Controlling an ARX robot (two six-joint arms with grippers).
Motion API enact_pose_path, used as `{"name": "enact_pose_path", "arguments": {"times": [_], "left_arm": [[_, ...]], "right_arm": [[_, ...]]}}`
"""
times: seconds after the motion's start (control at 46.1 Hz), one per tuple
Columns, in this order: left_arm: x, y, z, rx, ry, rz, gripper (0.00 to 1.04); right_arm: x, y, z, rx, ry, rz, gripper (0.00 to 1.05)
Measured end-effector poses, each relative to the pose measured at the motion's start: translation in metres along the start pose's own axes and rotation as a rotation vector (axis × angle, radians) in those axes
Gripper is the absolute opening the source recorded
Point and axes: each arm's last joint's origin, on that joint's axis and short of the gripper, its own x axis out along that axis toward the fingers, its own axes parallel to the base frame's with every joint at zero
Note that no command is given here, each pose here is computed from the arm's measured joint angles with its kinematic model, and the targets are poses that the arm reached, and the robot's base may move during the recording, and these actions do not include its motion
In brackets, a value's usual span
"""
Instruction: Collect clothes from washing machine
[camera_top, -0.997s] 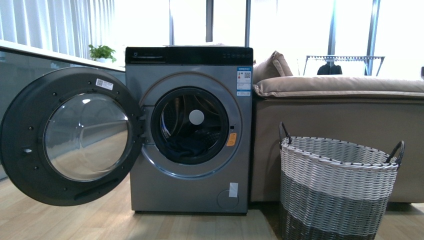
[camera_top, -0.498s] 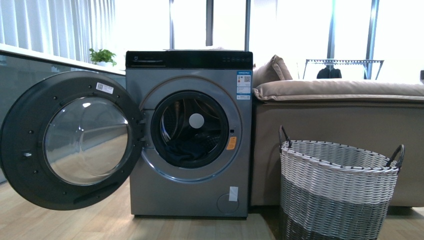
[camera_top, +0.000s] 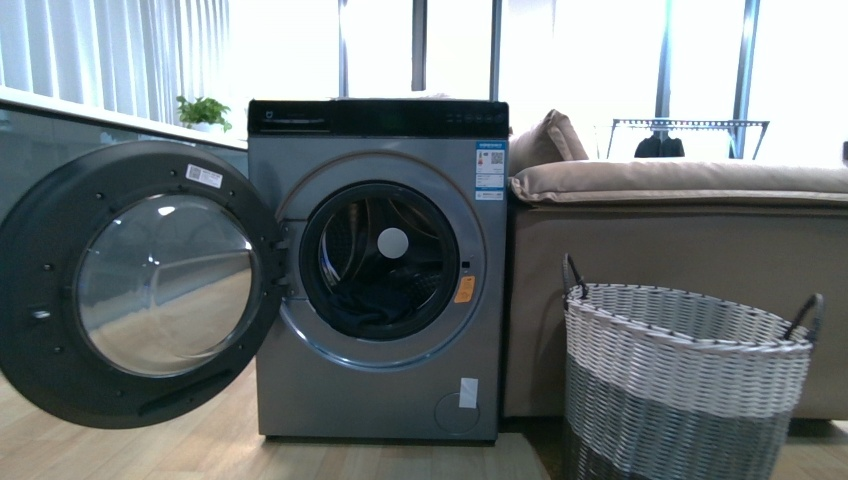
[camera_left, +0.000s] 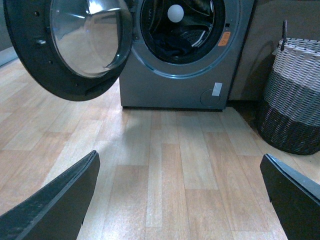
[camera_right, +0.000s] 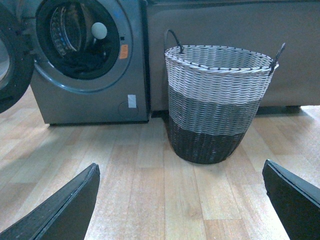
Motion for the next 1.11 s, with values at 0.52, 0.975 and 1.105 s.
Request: {"name": "enact_pose_path", "arguments": {"times": [0.52,0.975,1.105], "left_arm": [[0.0001,0.0001,-0.0002,0.0,0.002,0.002,0.98],[0.0001,0.0,-0.0001,0.0,0.001,0.0,0.98],[0.0,0.0,-0.0001,0.0,0.001,0.0,0.98]], "right_arm": [[0.0,0.0,-0.0002,0.0,0.001,0.0,0.97],[0.0,0.0,-0.0002,0.0,0.001,0.0,0.97],[0.0,0.0,-0.0002,0.0,0.001,0.0,0.97]]}}
